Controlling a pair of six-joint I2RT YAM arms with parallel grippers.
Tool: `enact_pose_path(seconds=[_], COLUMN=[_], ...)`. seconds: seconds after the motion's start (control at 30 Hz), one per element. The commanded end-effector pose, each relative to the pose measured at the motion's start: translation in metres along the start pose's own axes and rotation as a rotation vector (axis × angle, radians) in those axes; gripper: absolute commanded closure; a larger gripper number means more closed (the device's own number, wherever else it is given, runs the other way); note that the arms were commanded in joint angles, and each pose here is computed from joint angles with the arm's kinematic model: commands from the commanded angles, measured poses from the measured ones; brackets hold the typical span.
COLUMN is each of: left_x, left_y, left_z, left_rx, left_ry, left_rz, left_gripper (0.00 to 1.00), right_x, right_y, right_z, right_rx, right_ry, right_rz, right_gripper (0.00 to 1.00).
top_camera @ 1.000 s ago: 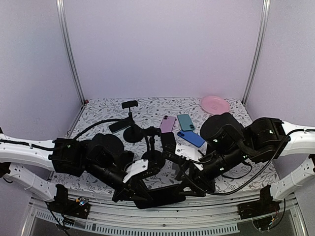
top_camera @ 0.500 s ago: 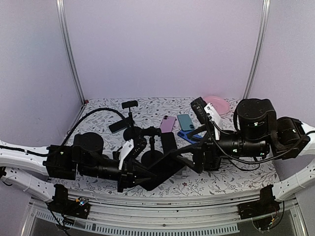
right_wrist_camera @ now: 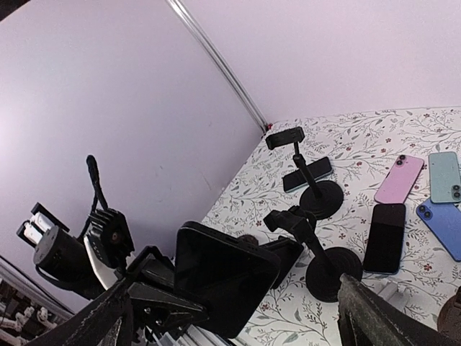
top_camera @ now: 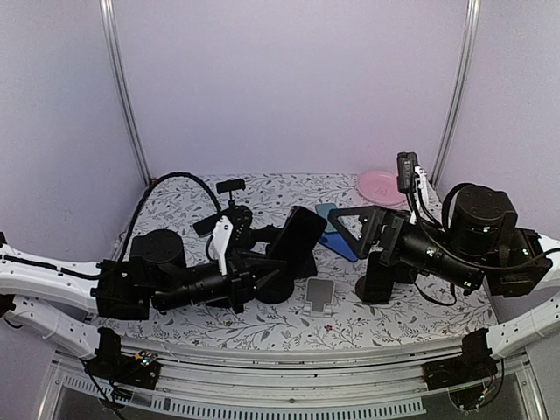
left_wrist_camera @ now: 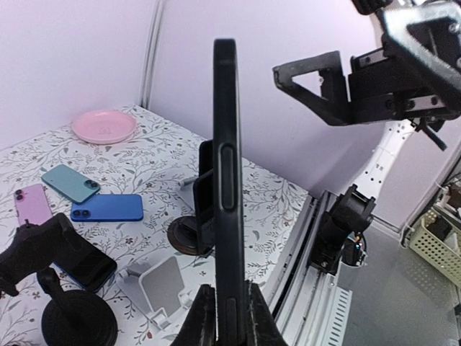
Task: Place the phone on the phone stand
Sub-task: Pass from the left arm to the right
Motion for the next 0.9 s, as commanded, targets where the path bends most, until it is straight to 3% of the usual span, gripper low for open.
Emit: enact_pose_path(seconds=[0.0,0.47,0.87], left_x=[-0.007,-0.035,-0.055], left_y=[0.043,0.059,0.059], left_z=[-0.004,0.006,-0.006], left_rx=[-0.004,0.018,-0.028], left_ry=[0.05,0.127,0.065], left_rz=[-0.199,-0.238,-0.222], left_gripper=[1.0,1.0,1.0], right_x=[0.007,-0.008,-0.039], right_y=[0.025,0.028,0.029], right_z=[-0.001,-0.002,-0.012], right_rx=[-0.139,-0.145,-0.16], right_ry=[-0.011,-0.07,-0.086], right_rz=[-0.146,-0.081,-0.061], right_gripper=[0.01,0.01,0.01])
Point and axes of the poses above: each gripper's point midway between its finger pads, its own x axis back along the fingers, its own z axis along the line the jaws close on, y = z × x, the point moved 6 cm from there along x, back along the fingers, and after that the axes turned 8 degrees about x, right-handed, at the moved point
